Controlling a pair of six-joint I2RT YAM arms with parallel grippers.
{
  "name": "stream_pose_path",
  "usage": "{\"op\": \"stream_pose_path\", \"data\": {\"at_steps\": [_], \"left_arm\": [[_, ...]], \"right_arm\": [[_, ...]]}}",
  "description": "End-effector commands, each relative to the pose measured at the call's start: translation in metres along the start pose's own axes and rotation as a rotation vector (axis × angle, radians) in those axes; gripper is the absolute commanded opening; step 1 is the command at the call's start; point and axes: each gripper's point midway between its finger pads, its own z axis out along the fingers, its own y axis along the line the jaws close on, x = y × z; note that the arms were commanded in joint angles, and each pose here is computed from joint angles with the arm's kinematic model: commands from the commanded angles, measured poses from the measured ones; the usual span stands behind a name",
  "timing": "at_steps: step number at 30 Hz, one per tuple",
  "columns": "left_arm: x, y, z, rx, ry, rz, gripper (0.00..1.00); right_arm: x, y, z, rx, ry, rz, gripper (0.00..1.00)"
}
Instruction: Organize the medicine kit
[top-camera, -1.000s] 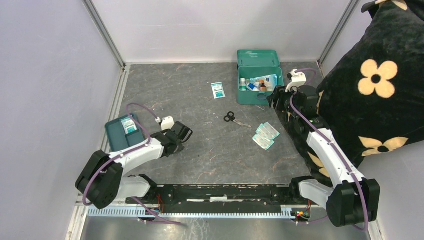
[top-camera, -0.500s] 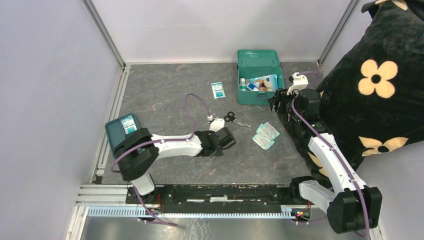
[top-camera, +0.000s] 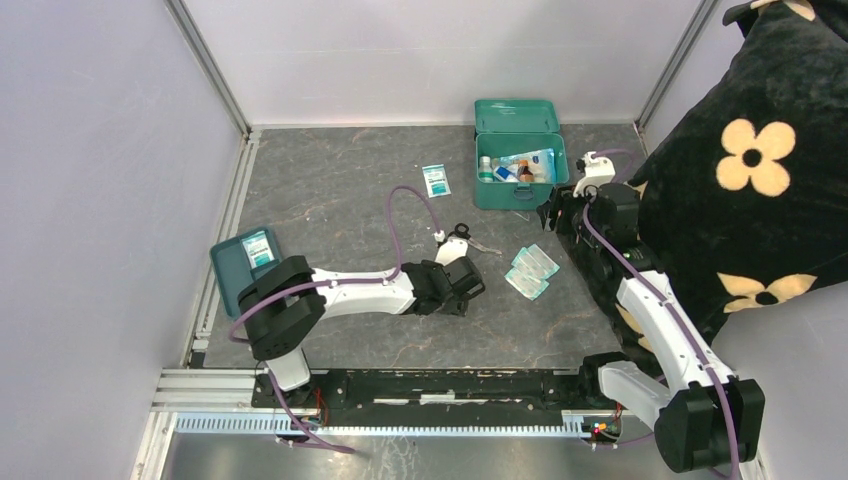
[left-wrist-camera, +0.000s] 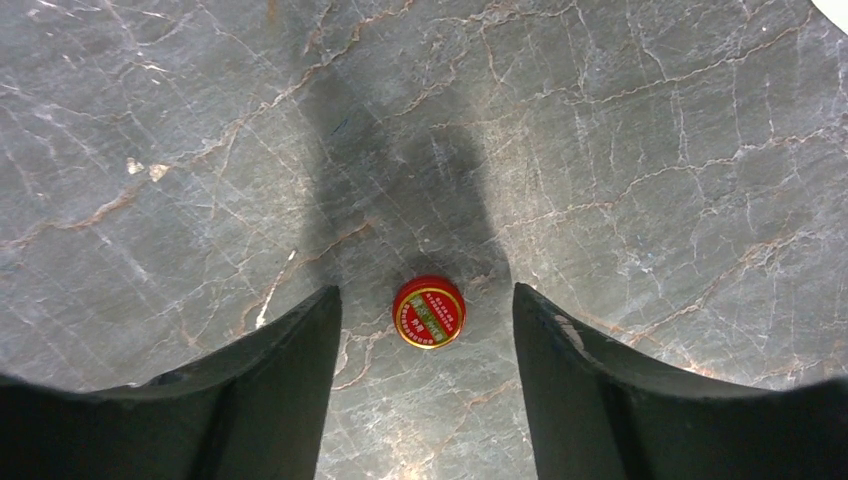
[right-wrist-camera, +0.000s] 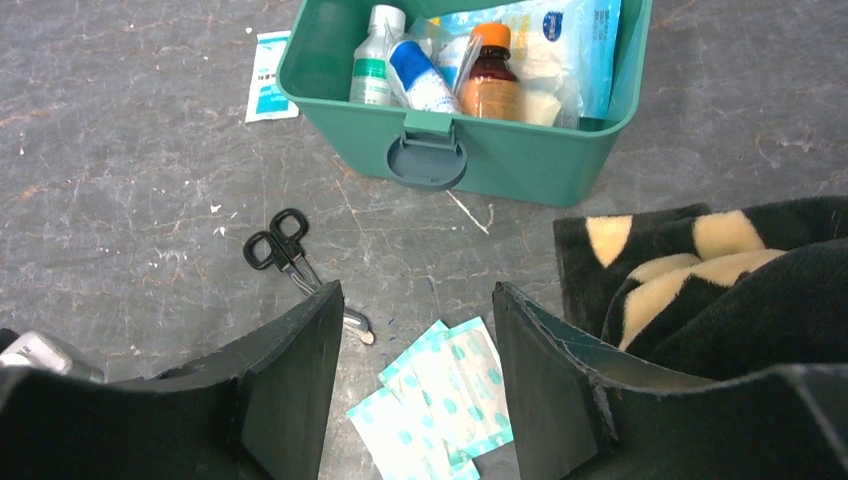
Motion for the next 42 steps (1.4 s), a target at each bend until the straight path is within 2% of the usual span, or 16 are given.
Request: {"op": "stream_pose_path", "data": {"at_steps": [1,6,12,16,21,26,32,42], "left_arm": [[-0.048,0.002,-0.041,0.012,-0.149,-0.002,0.75],[-0.098,0.037,-0.088,0.005,-0.293,-0.079,0.80],[-0.149,0.132,-0.122,-0.020,-0.362,-0.255,0.80],[-0.165,0.195,-0.149,-0.147,-0.420,-0.290,0.82],[-0.156,0.248,-0.159,-0.298,-0.443,-0.311,0.82],[-0.136,0.263,-0.154,-0.362,-0.445,-0.317,0.82],[-0.136,0.264,-0.153,-0.371,-0.445,-0.321,0.82],[-0.137,0.265,-0.152,-0.370,-0.447,-0.327,0.82]], "right_arm": [[0.001,0.004,-0.003,-0.013,0.004,-0.004,0.63],[0.011,0.031,-0.004,-0.081,0.052,-0.036,0.65],[0.049,0.097,-0.004,-0.221,0.168,-0.150,0.67],[0.093,0.141,-0.011,-0.319,0.269,-0.229,0.69],[0.140,0.186,-0.016,-0.397,0.365,-0.329,0.74],[0.178,0.211,-0.014,-0.429,0.445,-0.403,0.74],[0.209,0.208,-0.002,-0.401,0.519,-0.435,0.72],[0.222,0.222,0.001,-0.449,0.550,-0.440,0.69]]}}
